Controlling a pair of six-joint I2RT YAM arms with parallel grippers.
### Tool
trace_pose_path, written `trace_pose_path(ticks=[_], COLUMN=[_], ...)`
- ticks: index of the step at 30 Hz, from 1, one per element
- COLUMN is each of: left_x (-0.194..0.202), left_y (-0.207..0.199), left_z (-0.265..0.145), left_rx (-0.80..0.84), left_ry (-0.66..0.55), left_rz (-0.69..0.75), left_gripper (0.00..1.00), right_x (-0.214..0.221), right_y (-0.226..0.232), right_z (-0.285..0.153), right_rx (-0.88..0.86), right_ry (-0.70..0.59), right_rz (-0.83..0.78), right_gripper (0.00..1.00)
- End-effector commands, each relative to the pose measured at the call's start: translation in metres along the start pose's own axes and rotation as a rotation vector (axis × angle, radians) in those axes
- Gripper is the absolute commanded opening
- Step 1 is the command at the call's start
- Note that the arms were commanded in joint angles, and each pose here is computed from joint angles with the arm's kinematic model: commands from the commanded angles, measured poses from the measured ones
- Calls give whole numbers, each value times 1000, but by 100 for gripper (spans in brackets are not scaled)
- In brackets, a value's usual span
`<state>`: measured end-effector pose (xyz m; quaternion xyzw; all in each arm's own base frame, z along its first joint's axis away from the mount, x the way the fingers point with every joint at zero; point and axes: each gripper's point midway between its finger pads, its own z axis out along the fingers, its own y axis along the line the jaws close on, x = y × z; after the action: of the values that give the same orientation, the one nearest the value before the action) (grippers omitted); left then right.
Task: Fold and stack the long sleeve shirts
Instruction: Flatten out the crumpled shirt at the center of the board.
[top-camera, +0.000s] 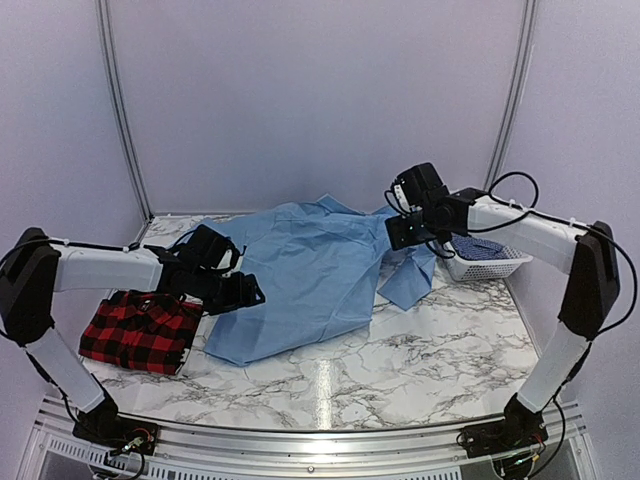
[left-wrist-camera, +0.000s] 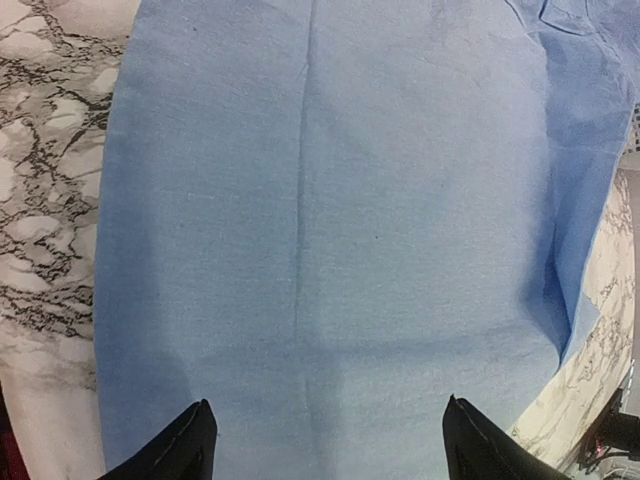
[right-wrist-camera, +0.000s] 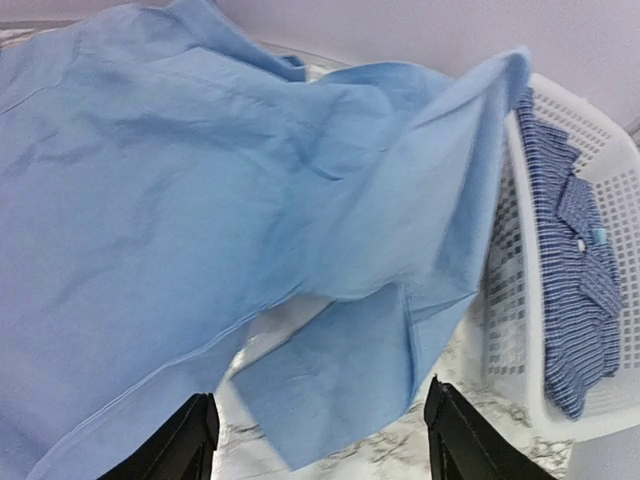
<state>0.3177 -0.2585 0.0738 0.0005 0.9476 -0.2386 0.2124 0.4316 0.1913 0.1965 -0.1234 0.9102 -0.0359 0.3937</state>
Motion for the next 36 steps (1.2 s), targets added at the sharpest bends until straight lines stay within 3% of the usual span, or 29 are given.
trace_pose_path(ticks=[1,7,13,22,27,32,34,36], left_x=[15,31,60,86,90,77,70,64], left_y=[20,63,90,73,70,61,55,49], left_z=[-22,-48,-63,-43,-32,-34,-37,-38], left_rx=[-68,-210,-233,-93,-86,-63,-48,-36], left_ry=[-2,-24,-13,96,118,89,72,65], left_rz=[-28,-56,-101,-106,-104,-100,-89,-79], left_gripper=[81,81,83,81,65,37,28,23], right_x=[16,54,92,122,128,128,126,117], right_y=[54,135,186,183,168,164,165,167], right_z=[-39,-73,-60,-31,-28,-27,-29,-35], right_rx=[-109,-213,-184,-101,-105,-145,-155,-175], right_ry=[-48,-30,57,121,128,131,129,107], right_rz=[58,71,-7,-5,28,44,47,51], right_gripper=[68,68,72,78,55,25,25,36])
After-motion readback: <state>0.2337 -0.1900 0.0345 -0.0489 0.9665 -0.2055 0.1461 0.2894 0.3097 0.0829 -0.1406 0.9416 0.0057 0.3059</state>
